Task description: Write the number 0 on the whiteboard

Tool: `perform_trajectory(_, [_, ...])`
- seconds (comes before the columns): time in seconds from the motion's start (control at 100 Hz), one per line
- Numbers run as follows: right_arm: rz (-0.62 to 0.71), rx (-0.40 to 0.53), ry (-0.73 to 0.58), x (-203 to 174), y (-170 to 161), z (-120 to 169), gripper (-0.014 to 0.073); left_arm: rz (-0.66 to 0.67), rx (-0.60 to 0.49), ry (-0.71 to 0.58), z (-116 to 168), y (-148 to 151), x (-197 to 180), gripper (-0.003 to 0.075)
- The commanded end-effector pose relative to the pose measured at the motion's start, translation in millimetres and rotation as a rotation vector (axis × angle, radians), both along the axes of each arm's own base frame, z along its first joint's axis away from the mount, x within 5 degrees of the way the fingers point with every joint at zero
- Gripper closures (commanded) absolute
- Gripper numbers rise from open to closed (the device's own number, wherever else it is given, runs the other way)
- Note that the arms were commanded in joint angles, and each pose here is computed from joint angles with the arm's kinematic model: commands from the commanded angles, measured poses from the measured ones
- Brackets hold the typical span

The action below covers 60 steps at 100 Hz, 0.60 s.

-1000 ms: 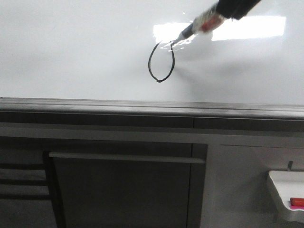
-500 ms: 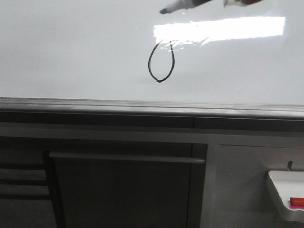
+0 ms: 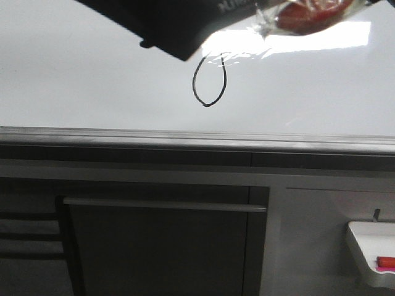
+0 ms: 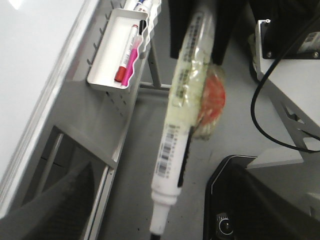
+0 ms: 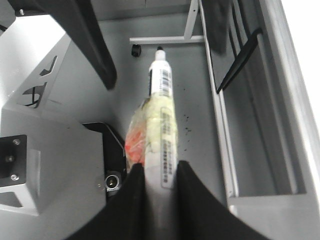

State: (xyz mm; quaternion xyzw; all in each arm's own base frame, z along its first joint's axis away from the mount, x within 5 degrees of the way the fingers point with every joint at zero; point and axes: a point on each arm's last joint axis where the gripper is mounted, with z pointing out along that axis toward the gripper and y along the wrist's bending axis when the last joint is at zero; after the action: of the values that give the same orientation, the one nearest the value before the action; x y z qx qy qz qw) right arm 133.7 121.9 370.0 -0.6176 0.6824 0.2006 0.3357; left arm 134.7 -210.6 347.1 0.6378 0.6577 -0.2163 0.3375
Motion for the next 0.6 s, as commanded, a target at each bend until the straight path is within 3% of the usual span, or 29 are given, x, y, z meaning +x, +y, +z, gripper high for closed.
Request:
perform_trajectory(0.0, [0.003, 0.069, -0.095, 2.8, 3.5, 13.1, 0.06, -0.002, -0.07, -0.016, 19.4, -6.9, 0.8, 0.0229])
perform_trajectory(0.33, [-0.016, 0.083, -0.136, 6.4, 3.8, 15.1, 0.06, -0.002, -0.072, -0.027, 22.8, -11.8, 5.4, 0.0239])
perform_trajectory(0.43, [-0.016, 0.083, -0.136, 6.4, 3.8, 15.1, 0.06, 0.0, -0.075, -0.029, 23.0, -11.9, 5.6, 0.0312])
perform_trajectory(0.59, [-0.016, 0.083, -0.136, 6.4, 3.8, 15.1, 0.0599, 0.004, -0.08, -0.035, 23.4, -12.1, 6.2, 0.0489])
